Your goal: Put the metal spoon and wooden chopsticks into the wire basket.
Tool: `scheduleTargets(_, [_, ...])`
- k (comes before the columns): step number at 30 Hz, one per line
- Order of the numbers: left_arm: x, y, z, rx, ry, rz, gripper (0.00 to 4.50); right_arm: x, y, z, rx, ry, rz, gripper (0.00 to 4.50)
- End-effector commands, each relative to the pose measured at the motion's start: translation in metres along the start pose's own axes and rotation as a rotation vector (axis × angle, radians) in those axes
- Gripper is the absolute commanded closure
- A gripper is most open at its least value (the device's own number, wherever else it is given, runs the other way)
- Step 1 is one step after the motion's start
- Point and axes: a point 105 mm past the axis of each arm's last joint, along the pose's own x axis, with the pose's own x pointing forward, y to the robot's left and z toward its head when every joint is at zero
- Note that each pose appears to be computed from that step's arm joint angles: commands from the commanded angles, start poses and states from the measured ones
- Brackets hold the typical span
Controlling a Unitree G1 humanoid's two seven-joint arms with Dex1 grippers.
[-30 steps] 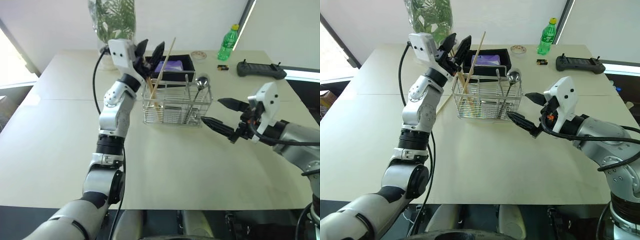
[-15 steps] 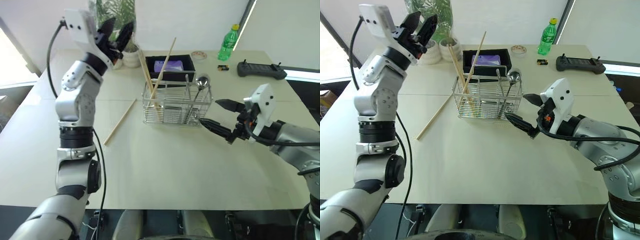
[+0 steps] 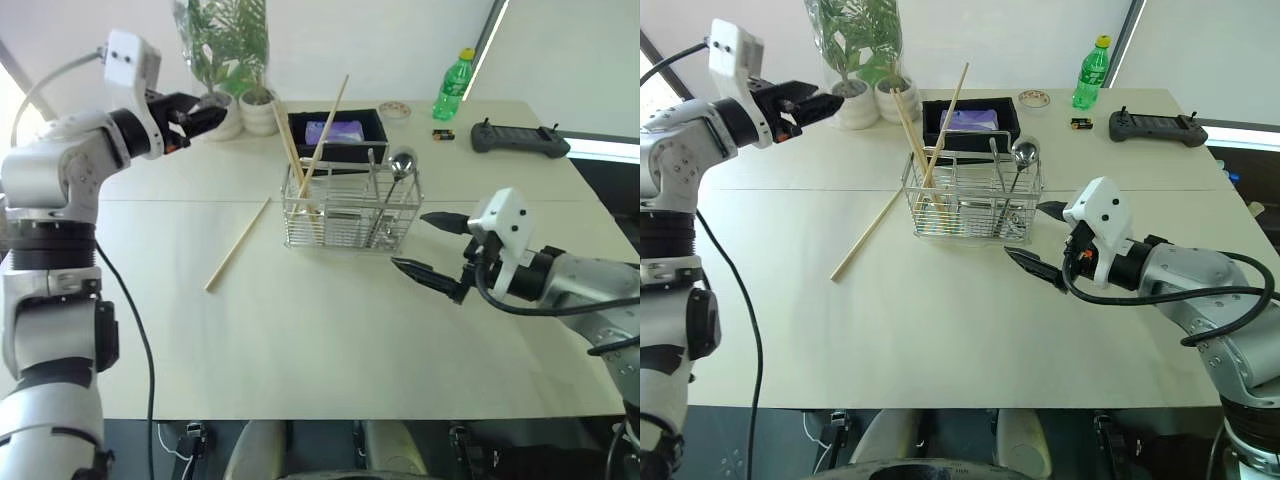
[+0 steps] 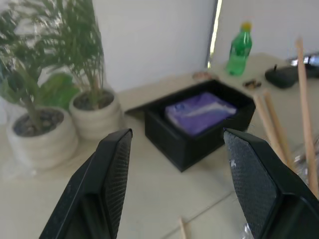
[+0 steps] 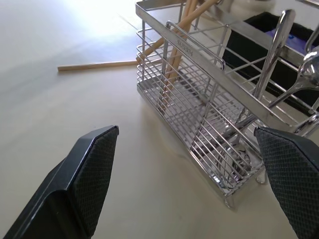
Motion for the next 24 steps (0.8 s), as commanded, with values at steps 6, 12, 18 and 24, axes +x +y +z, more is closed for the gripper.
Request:
scheduleTargets(6, [0.008,-0.006,-0.053,-0.036,0.341,-0.059,1.47,-0.003,0.0,0.011,-0.056,-0.045,-0.019,0.0])
scheduleTargets(12, [0.026,-0.009,-0.08,-0.038,0.528,-0.109,1.47,-0.001,0.01,0.009,-0.007,-0.071,-0.028,0.0])
scheduleTargets(18, [0.043,-0.016,-0.078,0.017,0.606,-0.139,1.47,-0.001,0.015,0.008,0.028,-0.091,-0.057,0.0])
scheduleTargets(24, [0.052,-0.02,-0.089,0.075,0.667,-0.124,1.47,-0.002,0.017,0.008,0.04,-0.1,-0.088,0.0])
